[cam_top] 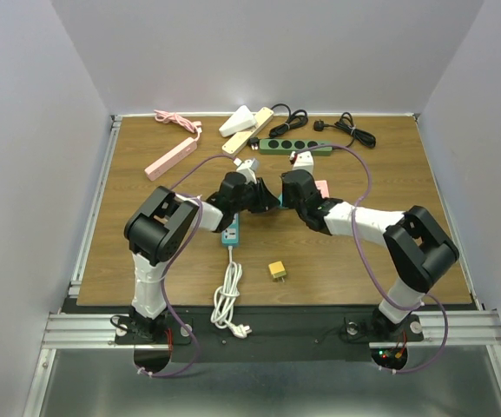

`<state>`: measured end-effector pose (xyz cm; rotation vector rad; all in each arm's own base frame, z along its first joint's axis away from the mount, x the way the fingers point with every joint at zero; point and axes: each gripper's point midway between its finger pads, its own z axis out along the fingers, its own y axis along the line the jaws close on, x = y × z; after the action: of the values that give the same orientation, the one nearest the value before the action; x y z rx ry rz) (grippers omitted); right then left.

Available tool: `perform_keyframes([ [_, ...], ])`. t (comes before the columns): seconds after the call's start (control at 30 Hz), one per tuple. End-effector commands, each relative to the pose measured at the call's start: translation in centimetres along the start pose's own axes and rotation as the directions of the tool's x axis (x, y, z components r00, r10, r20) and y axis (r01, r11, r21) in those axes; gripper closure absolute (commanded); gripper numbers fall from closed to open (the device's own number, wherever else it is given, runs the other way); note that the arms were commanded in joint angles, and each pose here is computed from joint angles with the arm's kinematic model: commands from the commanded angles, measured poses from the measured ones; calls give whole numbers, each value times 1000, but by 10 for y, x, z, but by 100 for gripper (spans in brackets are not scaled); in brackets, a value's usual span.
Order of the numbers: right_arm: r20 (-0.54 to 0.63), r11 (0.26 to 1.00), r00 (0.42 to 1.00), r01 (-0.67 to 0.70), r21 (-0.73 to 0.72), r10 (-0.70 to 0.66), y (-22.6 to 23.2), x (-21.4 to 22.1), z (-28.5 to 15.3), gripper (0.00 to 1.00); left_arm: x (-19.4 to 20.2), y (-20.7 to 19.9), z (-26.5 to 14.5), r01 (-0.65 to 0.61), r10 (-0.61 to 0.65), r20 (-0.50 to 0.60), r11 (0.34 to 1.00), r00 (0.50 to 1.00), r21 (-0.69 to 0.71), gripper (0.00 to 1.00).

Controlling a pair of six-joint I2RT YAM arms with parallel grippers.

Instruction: Insert the plug

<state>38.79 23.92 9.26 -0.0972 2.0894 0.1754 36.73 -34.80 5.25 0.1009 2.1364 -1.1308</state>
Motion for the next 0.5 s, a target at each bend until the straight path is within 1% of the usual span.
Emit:
perform_keyframes([
  [0.0, -146, 998, 988, 45, -35, -49, 6, 51, 7, 100, 6, -14, 5, -35, 37, -45, 998, 998, 58, 74],
  [0.2, -188, 996, 979, 62, -66, -74, 12, 61, 14, 100, 9, -12, 5, -40, 43, -60, 997, 997, 60, 74],
  [0.47, -280, 989, 951, 105, -102, -130, 15, 93, 24, 100, 7, -8, 6, -50, 54, -72, 997, 996, 56, 75],
])
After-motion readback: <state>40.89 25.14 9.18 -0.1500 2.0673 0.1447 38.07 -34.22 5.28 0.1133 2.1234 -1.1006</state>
